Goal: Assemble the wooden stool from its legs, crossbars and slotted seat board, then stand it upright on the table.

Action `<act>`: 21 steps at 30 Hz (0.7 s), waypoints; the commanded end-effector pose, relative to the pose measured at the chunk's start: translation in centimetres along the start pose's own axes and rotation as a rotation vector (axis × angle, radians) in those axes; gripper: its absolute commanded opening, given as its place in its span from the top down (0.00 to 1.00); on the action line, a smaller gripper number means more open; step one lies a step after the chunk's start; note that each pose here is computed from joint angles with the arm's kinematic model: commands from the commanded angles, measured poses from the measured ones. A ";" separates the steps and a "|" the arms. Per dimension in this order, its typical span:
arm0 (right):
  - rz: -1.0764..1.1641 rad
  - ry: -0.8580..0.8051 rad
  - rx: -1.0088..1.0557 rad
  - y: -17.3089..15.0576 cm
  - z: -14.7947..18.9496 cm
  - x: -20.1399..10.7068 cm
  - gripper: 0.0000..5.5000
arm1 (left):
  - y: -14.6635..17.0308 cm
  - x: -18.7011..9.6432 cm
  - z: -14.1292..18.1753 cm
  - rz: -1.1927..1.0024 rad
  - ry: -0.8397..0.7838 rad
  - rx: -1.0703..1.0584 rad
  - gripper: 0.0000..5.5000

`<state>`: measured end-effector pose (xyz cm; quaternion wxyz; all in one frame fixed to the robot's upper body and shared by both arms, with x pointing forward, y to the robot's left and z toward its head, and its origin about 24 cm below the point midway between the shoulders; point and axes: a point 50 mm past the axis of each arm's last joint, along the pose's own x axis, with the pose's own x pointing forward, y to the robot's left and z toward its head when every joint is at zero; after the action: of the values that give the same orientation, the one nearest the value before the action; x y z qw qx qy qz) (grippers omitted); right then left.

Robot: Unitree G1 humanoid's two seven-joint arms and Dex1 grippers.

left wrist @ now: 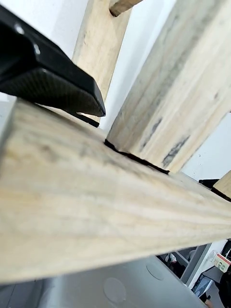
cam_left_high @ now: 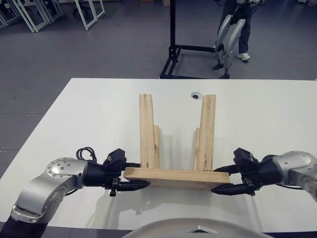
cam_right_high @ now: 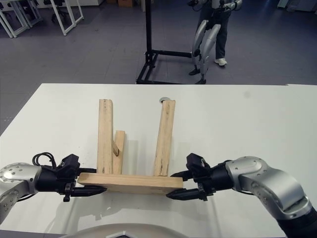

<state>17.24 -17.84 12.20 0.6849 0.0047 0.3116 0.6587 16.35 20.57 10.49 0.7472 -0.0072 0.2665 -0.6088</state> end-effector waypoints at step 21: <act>0.476 -0.261 0.764 -3.3 10.7 -6.2 0.62 | 3.2 -4.6 11.9 -0.429 -0.283 -0.691 0.69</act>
<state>24.39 -19.41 21.74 0.5095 0.3921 0.4133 0.6448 22.29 21.67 20.39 0.5787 -0.3781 0.3576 -0.6279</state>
